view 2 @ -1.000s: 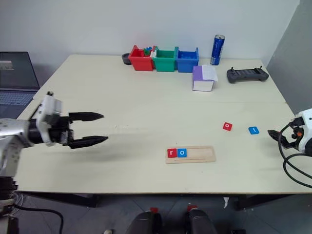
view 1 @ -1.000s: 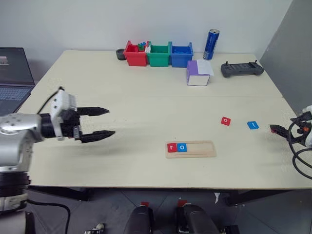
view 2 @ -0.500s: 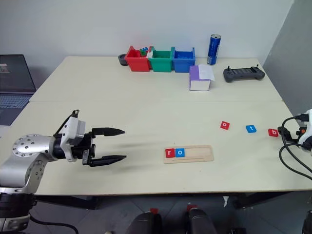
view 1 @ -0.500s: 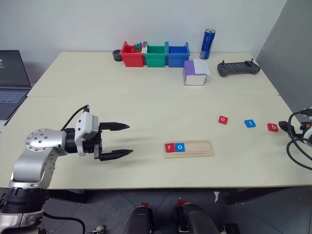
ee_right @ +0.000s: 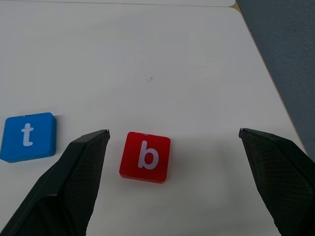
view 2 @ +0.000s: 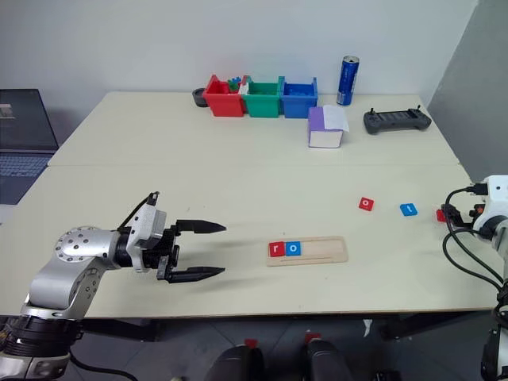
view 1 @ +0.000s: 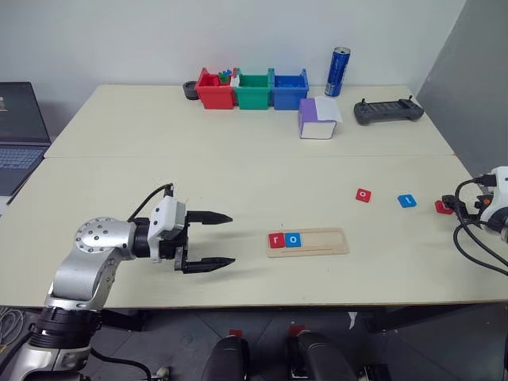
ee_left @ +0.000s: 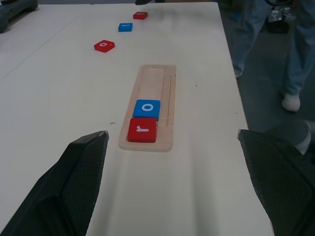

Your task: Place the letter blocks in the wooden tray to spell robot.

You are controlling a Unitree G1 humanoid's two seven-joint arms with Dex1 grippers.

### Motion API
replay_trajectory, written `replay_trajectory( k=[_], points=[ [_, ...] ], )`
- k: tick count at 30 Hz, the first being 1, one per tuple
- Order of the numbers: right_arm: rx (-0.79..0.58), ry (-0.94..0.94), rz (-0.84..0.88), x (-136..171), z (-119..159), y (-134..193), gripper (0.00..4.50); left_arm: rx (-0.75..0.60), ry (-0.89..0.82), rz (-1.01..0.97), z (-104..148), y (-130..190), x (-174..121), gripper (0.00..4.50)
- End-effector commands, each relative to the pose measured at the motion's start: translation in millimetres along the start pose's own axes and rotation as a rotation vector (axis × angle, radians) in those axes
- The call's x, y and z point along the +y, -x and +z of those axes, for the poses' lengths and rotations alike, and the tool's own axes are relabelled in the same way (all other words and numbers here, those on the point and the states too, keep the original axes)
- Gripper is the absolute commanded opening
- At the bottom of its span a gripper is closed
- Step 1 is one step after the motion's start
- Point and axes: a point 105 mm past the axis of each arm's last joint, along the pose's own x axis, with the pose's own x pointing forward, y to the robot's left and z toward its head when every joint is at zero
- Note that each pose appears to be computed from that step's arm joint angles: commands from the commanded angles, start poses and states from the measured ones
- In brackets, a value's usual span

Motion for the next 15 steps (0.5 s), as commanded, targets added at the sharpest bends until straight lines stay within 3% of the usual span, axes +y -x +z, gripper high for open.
replay_trajectory(
  k=[1,15],
  points=[
    [-0.063,0.001,-0.048,-9.2,15.8,3.6,4.5,-0.015,-0.04,0.015,4.2,-1.0,2.4,4.45],
    [-0.078,0.012,-0.077,-10.4,21.9,-2.8,4.5,-0.009,-0.033,0.081,-16.8,4.9,-4.5,4.45]
  ],
)
